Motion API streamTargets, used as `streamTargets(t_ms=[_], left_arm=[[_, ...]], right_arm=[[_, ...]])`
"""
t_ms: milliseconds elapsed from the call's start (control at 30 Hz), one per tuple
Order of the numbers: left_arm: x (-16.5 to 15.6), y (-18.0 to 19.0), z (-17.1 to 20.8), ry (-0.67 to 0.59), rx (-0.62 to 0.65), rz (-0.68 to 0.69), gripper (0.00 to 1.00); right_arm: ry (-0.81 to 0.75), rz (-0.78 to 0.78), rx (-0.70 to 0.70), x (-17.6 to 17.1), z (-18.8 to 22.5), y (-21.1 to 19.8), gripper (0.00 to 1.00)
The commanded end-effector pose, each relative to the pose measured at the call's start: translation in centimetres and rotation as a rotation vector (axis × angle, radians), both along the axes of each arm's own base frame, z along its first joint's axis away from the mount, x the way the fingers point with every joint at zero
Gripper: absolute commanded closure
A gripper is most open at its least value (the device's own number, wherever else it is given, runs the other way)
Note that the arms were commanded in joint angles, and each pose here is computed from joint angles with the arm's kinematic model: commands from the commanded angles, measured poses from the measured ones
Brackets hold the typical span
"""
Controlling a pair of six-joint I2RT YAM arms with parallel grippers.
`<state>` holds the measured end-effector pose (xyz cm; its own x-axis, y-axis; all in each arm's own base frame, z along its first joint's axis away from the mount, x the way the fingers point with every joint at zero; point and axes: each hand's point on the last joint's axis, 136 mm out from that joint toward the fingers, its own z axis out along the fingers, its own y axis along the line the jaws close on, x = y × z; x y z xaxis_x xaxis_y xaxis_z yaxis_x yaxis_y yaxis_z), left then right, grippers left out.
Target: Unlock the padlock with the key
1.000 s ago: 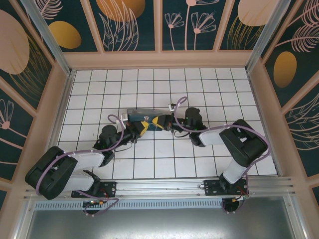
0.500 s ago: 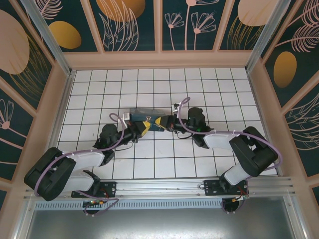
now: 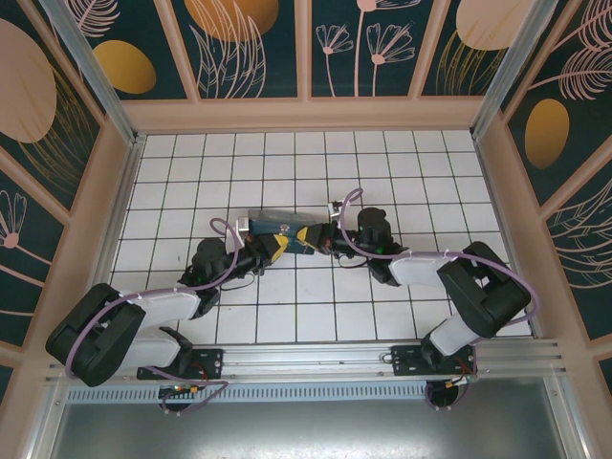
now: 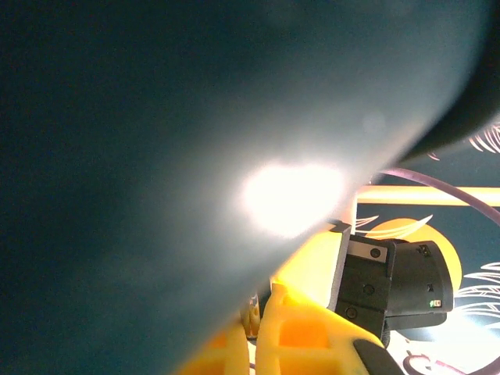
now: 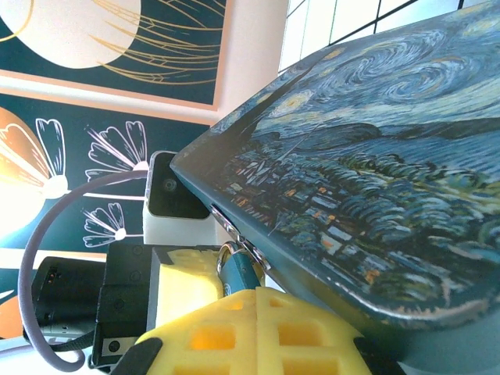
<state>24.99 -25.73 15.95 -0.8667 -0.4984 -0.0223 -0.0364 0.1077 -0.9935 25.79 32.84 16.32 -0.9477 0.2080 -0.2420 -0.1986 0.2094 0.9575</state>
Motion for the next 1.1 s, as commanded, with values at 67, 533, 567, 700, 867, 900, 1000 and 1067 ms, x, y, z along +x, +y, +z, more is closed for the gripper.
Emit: streamTargets(t_ms=[67, 533, 567, 700, 867, 900, 1000, 1067], left_arm=[[-1.0, -1.1, 5.5, -0.185, -0.095, -0.083, 1.00], [-1.0, -1.0, 5.3, -0.183, -0.092, -0.076, 1.00], [-1.0, -1.0, 5.2, -0.181, -0.089, -0.075, 1.00], [-1.0, -1.0, 5.2, -0.180, -0.090, -0.076, 1.00], [-0.9, -1.1, 5.5, -0.186, -0.099, -0.074, 1.00], [-0.8, -1.1, 5.6, -0.187, -0.104, -0.074, 1.00], [-1.0, -1.1, 6.0, -0.193, -0.122, -0.078, 1.00], [-1.1, -1.0, 6.3, -0.201, -0.137, -0.079, 1.00]], right_arm=[[-0.027, -0.028, 0.017, 1.1, 0.8, 0.7, 1.00], [-0.043, 0.002, 0.041, 0.8, 1.8, 2.0, 1.00], [-0.041, 0.004, 0.040, 0.7, 1.8, 2.1, 1.00], [-0.046, 0.013, 0.041, 0.6, 2.0, 2.5, 1.00], [-0.032, 0.022, 0.054, 0.5, 1.8, 3.1, 1.00], [-0.025, 0.020, 0.063, 0.6, 1.7, 3.1, 1.00], [0.007, 0.004, 0.091, 1.1, 1.3, 2.8, 1.00], [0.025, -0.007, 0.127, 1.4, 1.4, 2.5, 1.00]])
